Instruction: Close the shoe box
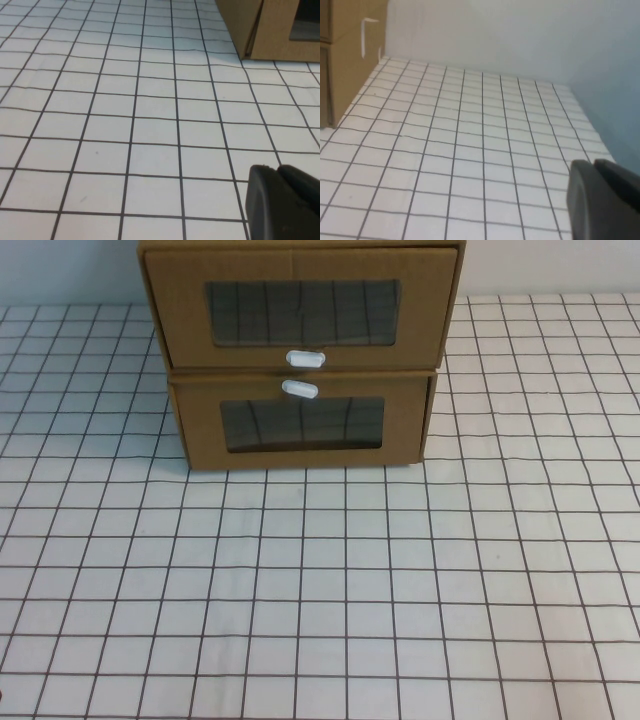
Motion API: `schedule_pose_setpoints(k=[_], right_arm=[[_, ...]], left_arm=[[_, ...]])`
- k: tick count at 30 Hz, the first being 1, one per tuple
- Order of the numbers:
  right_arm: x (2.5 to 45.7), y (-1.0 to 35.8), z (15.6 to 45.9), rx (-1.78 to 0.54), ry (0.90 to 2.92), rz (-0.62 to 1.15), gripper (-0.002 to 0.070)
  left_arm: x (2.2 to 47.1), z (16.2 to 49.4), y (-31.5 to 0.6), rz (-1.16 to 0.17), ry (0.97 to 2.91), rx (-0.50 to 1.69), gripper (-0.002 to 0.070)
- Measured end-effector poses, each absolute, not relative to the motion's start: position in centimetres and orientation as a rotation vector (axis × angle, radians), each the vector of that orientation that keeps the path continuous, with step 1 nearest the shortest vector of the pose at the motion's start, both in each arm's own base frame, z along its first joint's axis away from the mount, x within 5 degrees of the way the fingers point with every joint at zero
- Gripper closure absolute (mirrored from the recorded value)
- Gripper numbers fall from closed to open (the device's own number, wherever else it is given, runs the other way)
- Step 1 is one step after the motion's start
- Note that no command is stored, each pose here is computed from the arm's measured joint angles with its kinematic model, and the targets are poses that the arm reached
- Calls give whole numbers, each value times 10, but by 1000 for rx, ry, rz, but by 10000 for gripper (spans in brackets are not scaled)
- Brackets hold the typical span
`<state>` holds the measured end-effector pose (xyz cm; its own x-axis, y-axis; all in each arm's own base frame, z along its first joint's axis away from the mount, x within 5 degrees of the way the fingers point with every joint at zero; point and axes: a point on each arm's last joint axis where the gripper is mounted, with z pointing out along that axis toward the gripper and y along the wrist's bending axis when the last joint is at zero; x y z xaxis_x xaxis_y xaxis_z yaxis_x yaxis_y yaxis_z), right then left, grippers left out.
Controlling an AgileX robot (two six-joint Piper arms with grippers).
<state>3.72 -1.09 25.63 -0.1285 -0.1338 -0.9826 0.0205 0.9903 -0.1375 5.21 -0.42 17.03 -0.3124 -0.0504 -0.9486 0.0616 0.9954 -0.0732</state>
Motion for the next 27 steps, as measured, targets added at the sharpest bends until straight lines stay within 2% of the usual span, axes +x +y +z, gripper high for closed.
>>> schedule_pose_setpoints(k=[7,11,15,19,27], right_arm=[[44,-6,232,78,1703,1,689],[52,-2,202,158,1709,117,689],[54,0,178,273,1798,214,689],[52,1,171,292,1864,210,689],[51,1,169,171,1897,115,689]], left_arm=[[52,170,-4,-111,1885,8,680],[52,170,-4,-111,1885,8,680],[52,170,-4,-111,1885,8,680],[52,170,-4,-111,1885,8,680],[52,170,-4,-111,1885,8,680]])
